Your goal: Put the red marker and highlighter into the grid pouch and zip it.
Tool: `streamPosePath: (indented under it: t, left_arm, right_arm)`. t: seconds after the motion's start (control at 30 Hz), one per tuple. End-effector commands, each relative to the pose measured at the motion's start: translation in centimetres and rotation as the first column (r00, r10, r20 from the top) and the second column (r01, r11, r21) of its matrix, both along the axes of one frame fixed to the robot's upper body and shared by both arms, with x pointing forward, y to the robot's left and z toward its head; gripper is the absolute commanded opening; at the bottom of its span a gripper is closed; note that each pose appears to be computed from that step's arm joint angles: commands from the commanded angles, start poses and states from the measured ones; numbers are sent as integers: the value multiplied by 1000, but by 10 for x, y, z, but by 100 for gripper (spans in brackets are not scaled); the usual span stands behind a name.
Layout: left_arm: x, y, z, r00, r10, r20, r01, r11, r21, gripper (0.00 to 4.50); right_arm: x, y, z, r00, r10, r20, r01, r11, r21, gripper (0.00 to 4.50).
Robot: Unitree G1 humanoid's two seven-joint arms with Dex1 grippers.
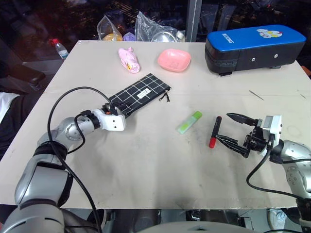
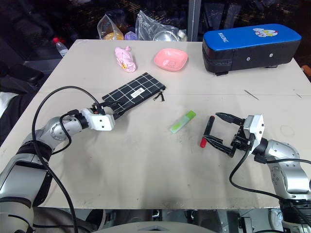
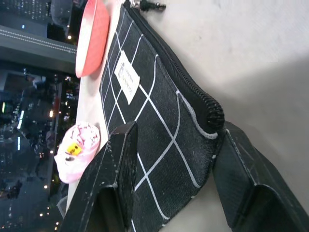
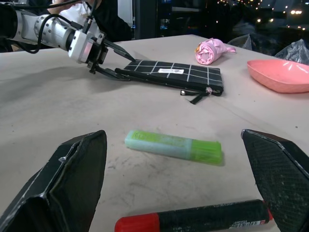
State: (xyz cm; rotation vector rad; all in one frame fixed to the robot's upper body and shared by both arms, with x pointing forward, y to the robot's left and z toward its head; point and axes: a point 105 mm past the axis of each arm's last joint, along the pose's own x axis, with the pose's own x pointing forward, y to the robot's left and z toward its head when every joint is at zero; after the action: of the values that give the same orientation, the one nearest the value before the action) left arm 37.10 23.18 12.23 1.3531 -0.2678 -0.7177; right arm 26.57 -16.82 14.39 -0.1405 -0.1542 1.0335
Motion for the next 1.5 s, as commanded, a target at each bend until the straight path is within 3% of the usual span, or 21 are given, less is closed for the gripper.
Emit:
streamPosePath:
  t: [0.03, 0.3, 0.4, 0.53, 0.93, 1.23, 1.3, 1.5]
  left_arm:
    - [8, -4, 15, 998, 6, 55, -5, 1000, -24, 222]
    - [19, -9, 23, 995, 43, 91, -38, 998, -58, 222]
    - [20, -9, 23, 995, 47, 92, -41, 997, -63, 155]
    - [23, -13, 21, 995, 50, 90, -44, 997, -66, 1]
    - [26, -19, 28, 993, 55, 108, -41, 991, -129, 1]
    - [18, -36, 62, 997, 11, 81, 27, 890, -454, 1]
    - [11, -47, 67, 999, -24, 40, 42, 838, -544, 1]
    - [-10, -76, 71, 993, -100, -63, 34, 750, -660, 1]
  right_arm:
    - [-2, 1, 10, 999, 5, 41, -5, 1000, 1, 450]
    - [1, -4, 9, 998, -36, 44, 36, 999, 2, 450]
    - [1, -6, 8, 998, -49, 42, 49, 999, 5, 450]
    - [3, -9, 4, 997, -73, 38, 73, 997, 3, 450]
    - [10, -11, 10, 989, -139, 55, 136, 990, 42, 450]
    - [13, -13, 11, 982, -186, 41, 182, 980, 80, 450]
    - [20, -8, 12, 977, -214, 26, 210, 973, 95, 450]
    - [44, 10, 20, 956, -293, -11, 293, 950, 106, 450]
